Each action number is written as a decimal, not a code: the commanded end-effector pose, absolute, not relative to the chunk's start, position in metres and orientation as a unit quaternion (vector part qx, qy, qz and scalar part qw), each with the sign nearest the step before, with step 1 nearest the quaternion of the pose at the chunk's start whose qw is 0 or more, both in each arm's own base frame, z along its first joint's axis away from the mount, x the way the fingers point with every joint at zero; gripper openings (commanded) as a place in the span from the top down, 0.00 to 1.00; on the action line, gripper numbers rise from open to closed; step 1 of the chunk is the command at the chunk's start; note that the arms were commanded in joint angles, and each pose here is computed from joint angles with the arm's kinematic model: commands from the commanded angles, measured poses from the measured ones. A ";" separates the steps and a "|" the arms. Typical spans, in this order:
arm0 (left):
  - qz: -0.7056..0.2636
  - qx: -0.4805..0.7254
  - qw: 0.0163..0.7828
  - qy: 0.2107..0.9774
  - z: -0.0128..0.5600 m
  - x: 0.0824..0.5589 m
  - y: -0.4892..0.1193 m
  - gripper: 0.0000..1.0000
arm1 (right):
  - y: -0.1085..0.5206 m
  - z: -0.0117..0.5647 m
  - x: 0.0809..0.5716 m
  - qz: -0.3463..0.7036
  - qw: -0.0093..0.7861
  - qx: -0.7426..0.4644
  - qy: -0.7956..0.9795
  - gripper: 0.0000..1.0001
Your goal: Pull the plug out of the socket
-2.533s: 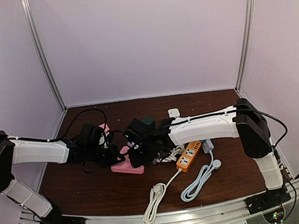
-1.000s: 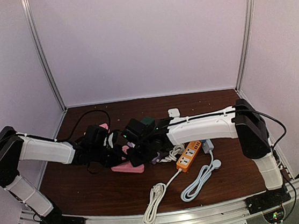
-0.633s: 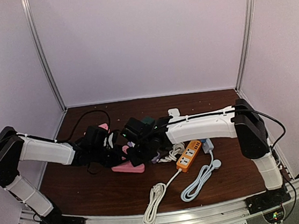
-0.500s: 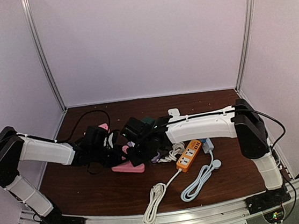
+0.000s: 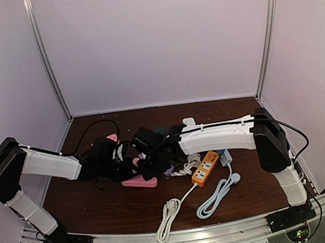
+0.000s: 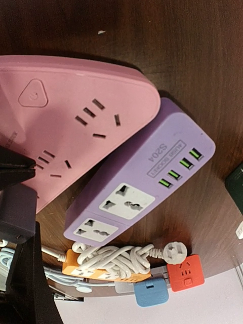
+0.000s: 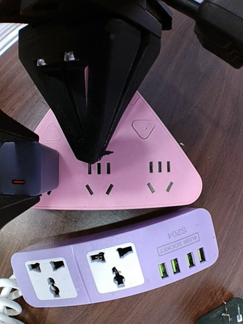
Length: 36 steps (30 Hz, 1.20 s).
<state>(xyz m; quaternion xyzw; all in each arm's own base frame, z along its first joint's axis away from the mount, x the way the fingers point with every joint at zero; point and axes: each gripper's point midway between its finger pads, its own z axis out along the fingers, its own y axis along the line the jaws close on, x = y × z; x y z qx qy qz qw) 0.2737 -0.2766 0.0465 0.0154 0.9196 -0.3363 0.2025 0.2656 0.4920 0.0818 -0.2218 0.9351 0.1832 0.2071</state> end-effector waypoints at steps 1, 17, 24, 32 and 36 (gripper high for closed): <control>-0.203 -0.021 0.091 0.975 -0.028 0.225 -0.219 1.00 | 0.497 0.145 0.290 0.220 0.276 -0.202 0.913 0.87; -0.201 -0.013 0.106 0.974 -0.016 0.237 -0.224 1.00 | 0.475 0.167 0.292 0.218 0.290 -0.191 0.912 0.86; -0.204 -0.011 0.114 0.972 -0.008 0.244 -0.229 1.00 | 0.454 0.178 0.295 0.214 0.300 -0.179 0.912 0.86; -0.200 -0.003 0.115 0.973 -0.006 0.247 -0.231 1.00 | 0.439 0.188 0.302 0.235 0.303 -0.165 0.909 0.86; -0.196 0.003 0.122 0.973 0.000 0.251 -0.231 1.00 | 0.446 0.186 0.299 0.254 0.293 -0.171 0.906 0.86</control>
